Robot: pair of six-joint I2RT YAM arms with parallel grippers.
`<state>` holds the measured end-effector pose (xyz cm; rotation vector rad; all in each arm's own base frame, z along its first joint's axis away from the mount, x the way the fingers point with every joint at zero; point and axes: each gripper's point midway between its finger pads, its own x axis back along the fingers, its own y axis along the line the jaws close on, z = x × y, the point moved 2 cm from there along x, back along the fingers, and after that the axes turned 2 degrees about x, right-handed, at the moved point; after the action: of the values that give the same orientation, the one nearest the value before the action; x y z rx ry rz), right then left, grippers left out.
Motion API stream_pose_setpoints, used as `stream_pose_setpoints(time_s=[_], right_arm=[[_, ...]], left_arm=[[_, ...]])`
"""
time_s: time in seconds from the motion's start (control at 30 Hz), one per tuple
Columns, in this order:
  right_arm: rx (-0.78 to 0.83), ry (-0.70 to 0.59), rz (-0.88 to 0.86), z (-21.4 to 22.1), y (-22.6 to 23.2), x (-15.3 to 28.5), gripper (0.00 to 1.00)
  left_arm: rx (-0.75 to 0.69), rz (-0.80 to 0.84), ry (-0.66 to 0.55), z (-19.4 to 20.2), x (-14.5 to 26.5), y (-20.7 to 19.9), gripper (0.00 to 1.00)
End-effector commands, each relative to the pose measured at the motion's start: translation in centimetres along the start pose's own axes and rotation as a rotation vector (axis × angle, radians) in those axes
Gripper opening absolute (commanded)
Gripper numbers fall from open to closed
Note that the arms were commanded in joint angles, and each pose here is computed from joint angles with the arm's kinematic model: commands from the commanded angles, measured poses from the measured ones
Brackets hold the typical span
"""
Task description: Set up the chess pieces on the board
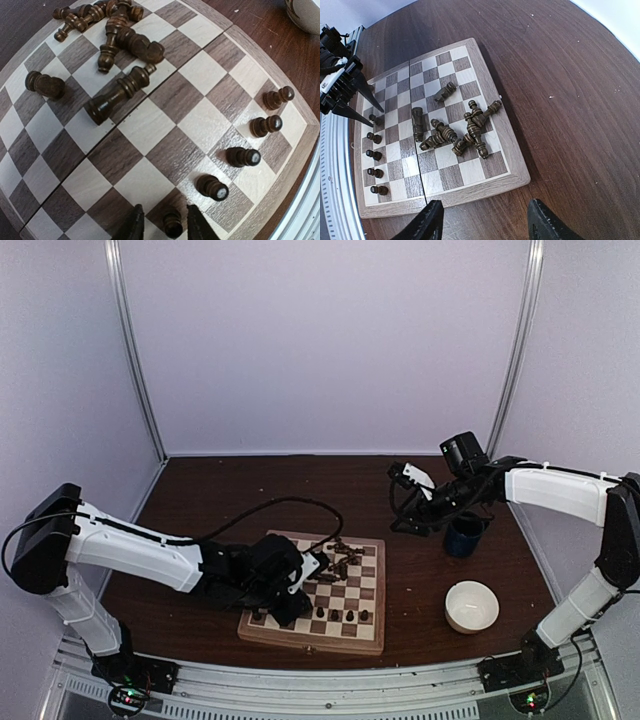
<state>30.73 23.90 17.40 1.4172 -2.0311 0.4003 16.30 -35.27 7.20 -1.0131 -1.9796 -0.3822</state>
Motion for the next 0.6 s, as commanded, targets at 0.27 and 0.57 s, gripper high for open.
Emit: stream_pose_setpoints(time_s=[0.27,0.57], right_arm=[[0.039,-0.001,-0.004,-0.9,0.3,-0.1,0.60],[0.021,0.123,-0.011,-3.0,3.2,-5.6,0.51]], left_arm=[[0.098,-0.067,-0.199,-8.6,7.7,6.1,0.47],[0.367,-0.069,-0.240,-9.1,8.7,11.2,0.48]])
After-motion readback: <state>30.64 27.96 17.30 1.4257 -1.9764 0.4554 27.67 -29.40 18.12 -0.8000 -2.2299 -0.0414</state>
